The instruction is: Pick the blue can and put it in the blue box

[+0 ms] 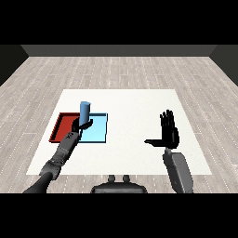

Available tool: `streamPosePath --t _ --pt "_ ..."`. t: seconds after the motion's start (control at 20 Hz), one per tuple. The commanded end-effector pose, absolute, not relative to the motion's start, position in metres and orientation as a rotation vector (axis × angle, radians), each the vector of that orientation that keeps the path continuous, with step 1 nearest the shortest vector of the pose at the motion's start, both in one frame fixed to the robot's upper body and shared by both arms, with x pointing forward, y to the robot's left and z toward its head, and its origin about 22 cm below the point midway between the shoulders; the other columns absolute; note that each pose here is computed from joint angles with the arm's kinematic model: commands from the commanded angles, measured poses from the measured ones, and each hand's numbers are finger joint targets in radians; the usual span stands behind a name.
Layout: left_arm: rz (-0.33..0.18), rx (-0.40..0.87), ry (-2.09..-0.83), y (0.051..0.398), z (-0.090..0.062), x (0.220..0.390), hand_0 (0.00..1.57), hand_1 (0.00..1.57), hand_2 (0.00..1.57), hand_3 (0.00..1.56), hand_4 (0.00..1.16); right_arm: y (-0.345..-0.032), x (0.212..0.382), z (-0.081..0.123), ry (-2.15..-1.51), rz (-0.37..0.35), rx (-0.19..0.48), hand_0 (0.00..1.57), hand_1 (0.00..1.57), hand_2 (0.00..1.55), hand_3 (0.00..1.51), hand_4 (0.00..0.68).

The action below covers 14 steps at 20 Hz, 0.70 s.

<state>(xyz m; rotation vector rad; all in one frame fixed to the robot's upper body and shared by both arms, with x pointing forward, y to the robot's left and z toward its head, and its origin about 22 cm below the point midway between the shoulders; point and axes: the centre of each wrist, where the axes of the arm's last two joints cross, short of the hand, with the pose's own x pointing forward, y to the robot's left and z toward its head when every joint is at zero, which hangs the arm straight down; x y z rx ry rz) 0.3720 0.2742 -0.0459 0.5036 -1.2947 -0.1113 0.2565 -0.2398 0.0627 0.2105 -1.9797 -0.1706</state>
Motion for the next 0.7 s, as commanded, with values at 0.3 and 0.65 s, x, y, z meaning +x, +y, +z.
streamPosePath --t 0.3,0.65 --pt "-0.253 0.619 -1.015 0.26 -0.081 0.357 1.52 1.52 1.4 1.14 0.91 -0.246 0.278 0.051 -1.947 -0.203 0.196 0.0 0.0 0.0 0.0 0.0" --pt "-0.224 0.496 -0.864 0.243 -0.094 0.348 1.57 1.57 1.43 0.0 0.78 -0.252 0.263 0.036 -1.942 -0.23 0.22 0.0 0.0 0.0 0.0 0.0"
